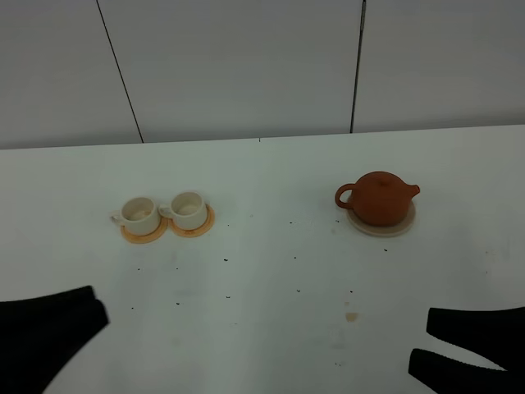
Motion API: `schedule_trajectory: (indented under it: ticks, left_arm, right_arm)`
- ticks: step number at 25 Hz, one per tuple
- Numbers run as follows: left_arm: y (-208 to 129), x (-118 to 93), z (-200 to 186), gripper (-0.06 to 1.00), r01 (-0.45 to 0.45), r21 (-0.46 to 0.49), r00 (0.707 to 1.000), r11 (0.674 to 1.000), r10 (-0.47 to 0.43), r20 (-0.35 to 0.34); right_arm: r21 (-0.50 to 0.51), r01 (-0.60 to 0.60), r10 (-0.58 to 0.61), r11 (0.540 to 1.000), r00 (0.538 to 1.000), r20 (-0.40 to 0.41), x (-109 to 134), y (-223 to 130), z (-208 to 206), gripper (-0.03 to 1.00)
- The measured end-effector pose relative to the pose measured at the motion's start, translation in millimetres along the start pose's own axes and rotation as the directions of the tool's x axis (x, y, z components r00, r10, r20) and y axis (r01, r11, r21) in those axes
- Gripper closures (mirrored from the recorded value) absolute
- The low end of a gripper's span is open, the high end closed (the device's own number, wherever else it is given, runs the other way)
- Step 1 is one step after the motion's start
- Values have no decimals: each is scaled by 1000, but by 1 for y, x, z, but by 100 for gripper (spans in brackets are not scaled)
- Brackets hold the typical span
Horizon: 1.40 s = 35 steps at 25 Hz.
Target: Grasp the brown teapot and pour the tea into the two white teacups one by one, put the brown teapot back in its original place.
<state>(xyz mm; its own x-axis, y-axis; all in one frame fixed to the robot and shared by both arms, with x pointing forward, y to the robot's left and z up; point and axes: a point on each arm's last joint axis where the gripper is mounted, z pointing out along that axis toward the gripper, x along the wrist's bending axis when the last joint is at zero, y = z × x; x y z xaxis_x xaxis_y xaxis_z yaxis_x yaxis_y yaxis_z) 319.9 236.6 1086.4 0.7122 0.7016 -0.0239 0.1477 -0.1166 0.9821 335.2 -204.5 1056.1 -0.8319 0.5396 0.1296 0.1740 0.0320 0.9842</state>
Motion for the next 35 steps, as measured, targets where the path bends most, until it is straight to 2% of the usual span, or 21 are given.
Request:
schedule_trajectory:
  ticks: [1, 3, 5, 6, 9, 11, 16, 21, 24, 29, 35]
  left_arm:
    - [3, -3, -9, 77, -17, 11, 998, 1000, 17, -61]
    - [7, -12, -31, 77, 8, 21, 984, 1000, -4, -180]
    - [0, -15, -50, 77, 42, 88, 949, 995, -12, -314]
    - [-4, -17, -59, 77, 92, 106, 925, 990, -46, -377]
    - [-23, -15, -85, 77, 204, 170, 806, 964, -68, -587]
    - [-31, -18, -95, 77, 267, 161, 754, 950, -102, -649]
    - [-47, -32, -106, 77, 332, 208, 751, 920, -124, -649]
    - [-56, -31, -104, 76, 366, 251, 750, 896, -124, -650]
    - [-57, -30, -104, 76, 363, 253, 744, 897, -116, -658]
    - [-61, -20, -102, 76, 340, 235, 708, 910, -84, -701]
    - [-61, -19, -101, 76, 339, 227, 707, 913, -87, -702]
  right_arm:
    - [-2, 7, -7, 1000, 1000, 16, -1, 0, 0, 59]
    - [-2, 25, -24, 1000, 997, 69, -6, 0, 0, 60]
    - [0, 29, -29, 1000, 991, 134, -12, 0, -1, 60]
    - [-1, 21, -21, 1000, 985, 170, -15, 0, -1, 60]
    - [2, 7, -8, 1000, 969, 247, -23, 0, -3, 60]
    - [1, 3, -3, 1000, 966, 259, -24, 0, -3, 60]
    - [-7, 4, -2, 1000, 975, 222, -20, 1, -2, 60]
    - [-7, 4, -3, 1000, 977, 212, -20, 1, -2, 60]
    - [-3, 1, 0, 1000, 978, 210, -20, 0, -1, 60]
    - [-1, 2, -2, 1000, 977, 213, -20, 0, -1, 60]
    - [-3, -29, 29, 1000, 951, 308, -29, -1, -3, 60]
